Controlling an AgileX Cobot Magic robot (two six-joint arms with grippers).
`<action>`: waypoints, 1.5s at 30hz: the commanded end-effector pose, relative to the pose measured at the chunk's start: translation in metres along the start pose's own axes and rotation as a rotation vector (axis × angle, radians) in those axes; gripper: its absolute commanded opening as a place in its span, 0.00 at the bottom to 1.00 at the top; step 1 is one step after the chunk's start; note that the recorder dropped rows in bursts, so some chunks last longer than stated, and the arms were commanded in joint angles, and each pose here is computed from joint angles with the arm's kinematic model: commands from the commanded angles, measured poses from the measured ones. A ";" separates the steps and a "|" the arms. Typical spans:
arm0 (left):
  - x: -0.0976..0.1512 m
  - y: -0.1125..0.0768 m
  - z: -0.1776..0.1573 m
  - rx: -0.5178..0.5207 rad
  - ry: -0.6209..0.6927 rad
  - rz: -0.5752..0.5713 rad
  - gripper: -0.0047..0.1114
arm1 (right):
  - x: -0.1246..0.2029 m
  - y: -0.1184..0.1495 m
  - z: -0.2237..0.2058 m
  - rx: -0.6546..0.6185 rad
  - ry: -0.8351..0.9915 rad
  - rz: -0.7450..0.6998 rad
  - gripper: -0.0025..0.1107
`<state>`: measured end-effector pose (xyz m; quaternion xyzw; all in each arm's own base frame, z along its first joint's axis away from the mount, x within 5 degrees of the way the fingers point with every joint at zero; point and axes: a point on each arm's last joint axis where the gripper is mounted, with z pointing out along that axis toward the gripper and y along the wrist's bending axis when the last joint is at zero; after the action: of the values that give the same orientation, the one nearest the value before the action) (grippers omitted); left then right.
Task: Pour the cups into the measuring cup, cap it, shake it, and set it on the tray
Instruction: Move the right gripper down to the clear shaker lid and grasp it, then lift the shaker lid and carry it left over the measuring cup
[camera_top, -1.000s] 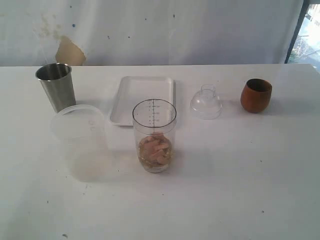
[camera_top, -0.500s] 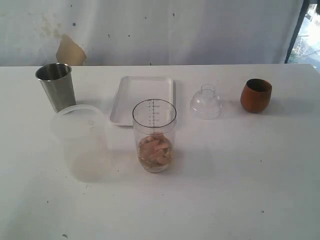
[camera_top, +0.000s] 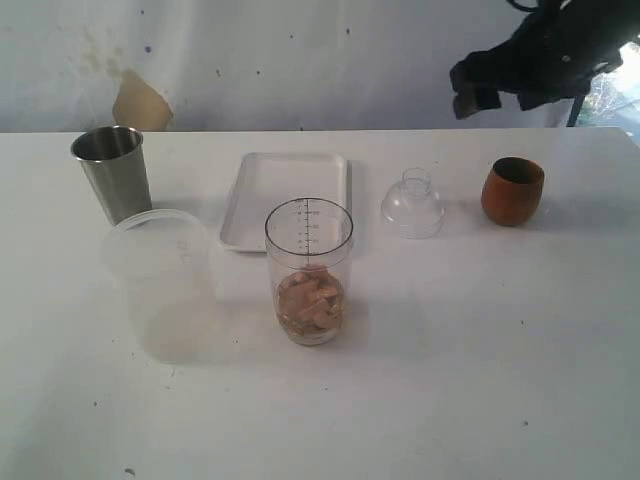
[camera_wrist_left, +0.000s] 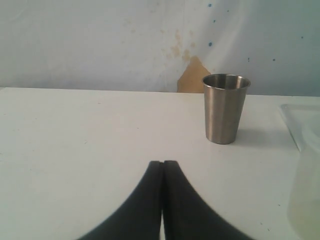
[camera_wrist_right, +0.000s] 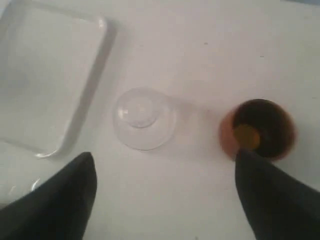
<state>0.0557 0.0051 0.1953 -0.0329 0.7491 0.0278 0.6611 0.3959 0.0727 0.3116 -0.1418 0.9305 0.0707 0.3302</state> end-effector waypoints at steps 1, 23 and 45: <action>0.001 0.000 0.000 0.004 -0.009 -0.014 0.04 | -0.012 0.017 0.037 -0.101 0.079 -0.068 0.64; 0.001 0.000 0.000 0.004 -0.009 -0.014 0.04 | 0.008 0.016 0.166 -0.005 0.124 -0.057 0.64; 0.001 0.000 0.000 0.004 -0.009 -0.014 0.04 | 0.012 0.018 0.155 -0.023 0.210 -0.069 0.02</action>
<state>0.0557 0.0051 0.1953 -0.0329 0.7491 0.0278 0.6611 0.4783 0.1242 0.1739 -0.1779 0.9530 0.0566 0.2386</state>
